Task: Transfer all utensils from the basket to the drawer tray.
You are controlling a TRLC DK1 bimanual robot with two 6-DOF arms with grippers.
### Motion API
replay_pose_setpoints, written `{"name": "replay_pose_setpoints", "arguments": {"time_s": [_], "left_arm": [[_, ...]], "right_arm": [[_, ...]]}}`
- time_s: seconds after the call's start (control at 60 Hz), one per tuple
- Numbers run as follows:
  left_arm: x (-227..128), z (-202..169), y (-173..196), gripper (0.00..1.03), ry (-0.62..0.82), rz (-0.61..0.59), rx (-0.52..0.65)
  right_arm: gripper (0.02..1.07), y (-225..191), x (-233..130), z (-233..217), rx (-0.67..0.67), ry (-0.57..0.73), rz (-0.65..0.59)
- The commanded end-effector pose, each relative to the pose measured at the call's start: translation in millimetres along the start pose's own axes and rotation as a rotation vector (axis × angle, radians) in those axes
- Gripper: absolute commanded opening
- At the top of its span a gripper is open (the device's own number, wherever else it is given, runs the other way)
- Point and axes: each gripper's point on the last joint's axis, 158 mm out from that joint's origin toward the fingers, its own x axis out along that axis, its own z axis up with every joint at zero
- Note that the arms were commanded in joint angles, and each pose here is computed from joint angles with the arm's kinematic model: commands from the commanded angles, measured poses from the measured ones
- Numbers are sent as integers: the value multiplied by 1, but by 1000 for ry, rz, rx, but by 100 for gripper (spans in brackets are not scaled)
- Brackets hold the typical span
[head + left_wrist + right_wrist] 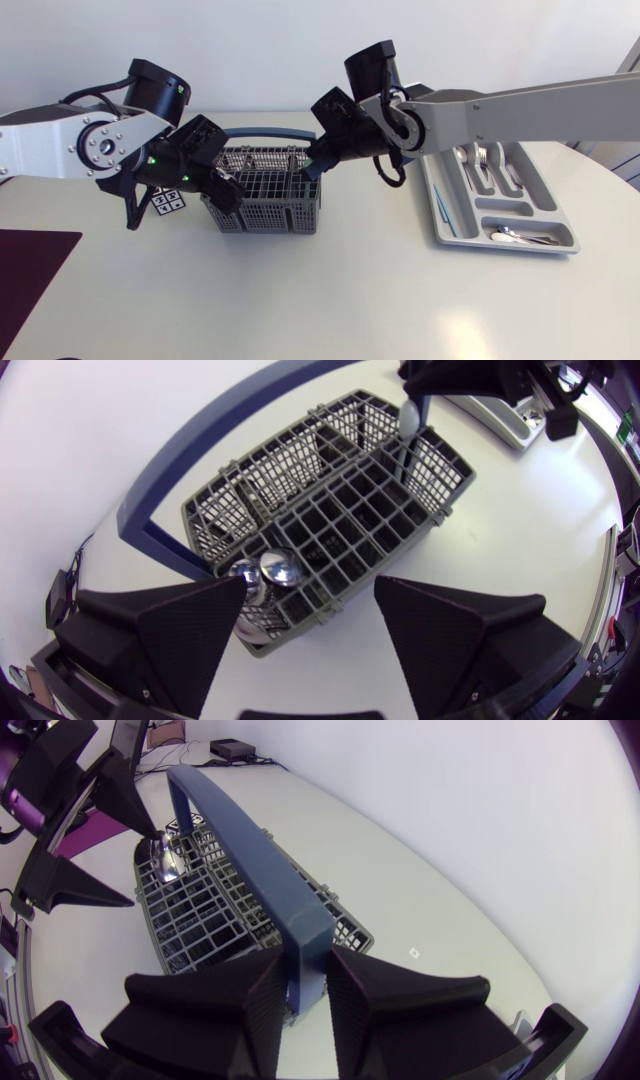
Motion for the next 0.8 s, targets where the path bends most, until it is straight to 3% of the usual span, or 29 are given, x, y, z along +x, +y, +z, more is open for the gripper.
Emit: {"name": "replay_pose_setpoints", "arguments": {"time_s": [0.0, 0.1, 0.217, 0.333, 0.5, 0.65, 0.783], "left_arm": [[-2, -9, -5, 90, 10, -3, 1], [-4, -10, -6, 90, 10, -4, 2], [-3, -12, -7, 90, 13, -5, 1], [-5, -12, -6, 90, 9, -2, 1], [-6, -7, 2, 90, -5, 13, 1], [-2, -3, 11, 90, -10, 26, -1], [4, -4, 19, 90, -2, 37, -9]], "right_arm": [[21, 30, -17, -11, -14, 40, 31], [22, 42, -29, -16, -4, 64, 20], [49, 60, -41, -23, 1, 106, 51], [52, 77, -53, -31, -17, 125, 80], [92, 79, -79, -37, -15, 136, 93], [97, 77, -112, -35, -9, 109, 112], [96, 41, -122, -37, 64, 94, 140]]}}
